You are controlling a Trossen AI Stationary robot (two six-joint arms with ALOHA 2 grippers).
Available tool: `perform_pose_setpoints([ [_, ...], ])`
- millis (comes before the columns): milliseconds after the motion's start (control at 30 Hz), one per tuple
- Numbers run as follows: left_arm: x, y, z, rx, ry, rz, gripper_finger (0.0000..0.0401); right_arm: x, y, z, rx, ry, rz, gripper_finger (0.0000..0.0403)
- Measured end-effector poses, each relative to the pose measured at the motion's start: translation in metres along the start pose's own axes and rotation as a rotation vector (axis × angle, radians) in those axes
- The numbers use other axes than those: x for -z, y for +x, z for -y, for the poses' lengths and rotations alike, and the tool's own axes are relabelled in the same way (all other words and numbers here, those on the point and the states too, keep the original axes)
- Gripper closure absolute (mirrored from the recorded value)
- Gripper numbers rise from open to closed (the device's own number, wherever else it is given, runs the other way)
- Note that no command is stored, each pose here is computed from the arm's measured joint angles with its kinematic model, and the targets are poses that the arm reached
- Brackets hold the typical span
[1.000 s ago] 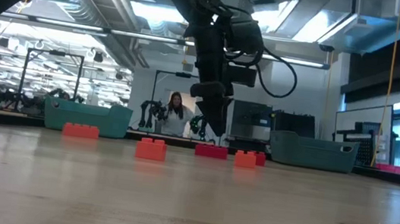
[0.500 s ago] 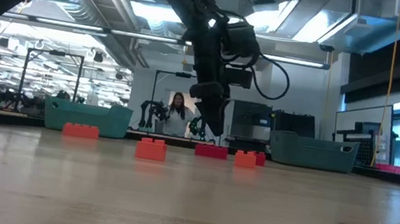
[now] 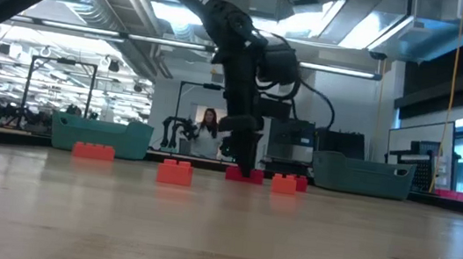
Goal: Sort & place blocks by color
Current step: Put the red game piece into the yellow bin
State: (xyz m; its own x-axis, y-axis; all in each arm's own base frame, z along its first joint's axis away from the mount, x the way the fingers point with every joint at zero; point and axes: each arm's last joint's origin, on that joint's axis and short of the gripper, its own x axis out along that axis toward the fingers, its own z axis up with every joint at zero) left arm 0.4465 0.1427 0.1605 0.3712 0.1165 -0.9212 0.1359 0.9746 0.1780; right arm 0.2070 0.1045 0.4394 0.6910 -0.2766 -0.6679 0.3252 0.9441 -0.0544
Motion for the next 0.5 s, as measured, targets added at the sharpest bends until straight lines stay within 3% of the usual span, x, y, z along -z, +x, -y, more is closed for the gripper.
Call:
perform_pose_setpoints([
  [233, 0.0046, 0.0081, 0.0006, 0.016, -0.009, -0.033, 0.0158, 0.0, 0.0, 0.0, 0.0, 0.0, 0.0, 0.0141],
  [500, 0.002, 0.0099, 0.0033, -0.052, -0.039, -0.054, 0.0164, -0.0006, 0.0, -0.0005, -0.004, 0.007, 0.006, 0.0141],
])
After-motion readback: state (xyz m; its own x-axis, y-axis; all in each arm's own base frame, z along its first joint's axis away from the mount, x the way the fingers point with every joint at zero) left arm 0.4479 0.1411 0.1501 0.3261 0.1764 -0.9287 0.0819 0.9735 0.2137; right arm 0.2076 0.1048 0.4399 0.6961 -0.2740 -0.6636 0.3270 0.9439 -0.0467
